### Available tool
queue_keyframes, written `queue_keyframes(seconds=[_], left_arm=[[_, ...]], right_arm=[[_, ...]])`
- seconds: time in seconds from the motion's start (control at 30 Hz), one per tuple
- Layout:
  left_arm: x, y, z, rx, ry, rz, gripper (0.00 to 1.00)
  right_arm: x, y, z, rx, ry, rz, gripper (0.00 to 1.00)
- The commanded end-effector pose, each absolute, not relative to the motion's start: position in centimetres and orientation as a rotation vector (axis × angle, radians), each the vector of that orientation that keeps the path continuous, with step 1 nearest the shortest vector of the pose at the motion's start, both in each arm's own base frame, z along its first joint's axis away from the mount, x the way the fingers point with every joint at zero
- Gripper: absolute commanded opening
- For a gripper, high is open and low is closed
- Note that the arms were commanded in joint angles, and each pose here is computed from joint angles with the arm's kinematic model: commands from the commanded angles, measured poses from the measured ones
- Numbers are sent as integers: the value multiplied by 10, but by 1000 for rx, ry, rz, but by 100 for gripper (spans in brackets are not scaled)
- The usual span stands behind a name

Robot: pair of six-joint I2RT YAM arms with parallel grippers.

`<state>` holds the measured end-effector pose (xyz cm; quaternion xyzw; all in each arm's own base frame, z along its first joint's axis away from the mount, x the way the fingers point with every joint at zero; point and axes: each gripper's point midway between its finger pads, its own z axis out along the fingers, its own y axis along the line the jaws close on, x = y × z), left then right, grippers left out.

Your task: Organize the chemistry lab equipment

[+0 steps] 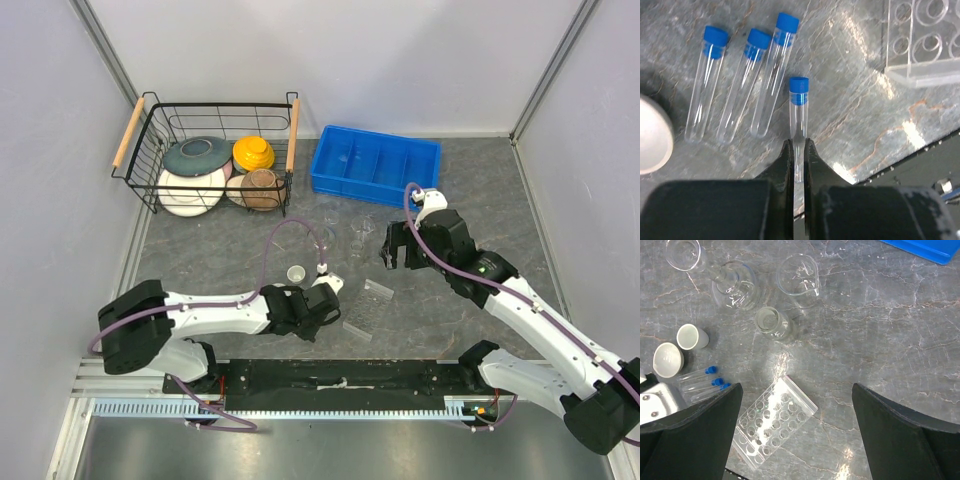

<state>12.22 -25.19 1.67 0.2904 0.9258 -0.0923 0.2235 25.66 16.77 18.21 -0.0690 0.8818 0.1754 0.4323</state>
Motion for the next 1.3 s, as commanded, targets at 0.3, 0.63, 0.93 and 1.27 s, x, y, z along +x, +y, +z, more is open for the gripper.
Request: queue_keyframes(seconds=[0.3, 0.63, 0.93, 1.27], left_arm=[[88, -292, 181, 977, 2177, -902, 2], [61, -321, 215, 1118, 1937, -1260, 2], [62, -324, 228, 1149, 1784, -1439, 2], [60, -324, 243, 1152, 1668, -1548, 2]], right_arm=[[205, 203, 232, -382, 2174, 801, 97], [130, 242, 283, -664, 2012, 1348, 92], [102, 245, 292, -706, 1962, 1536, 79], [101, 248, 282, -705, 1966, 1559, 68]])
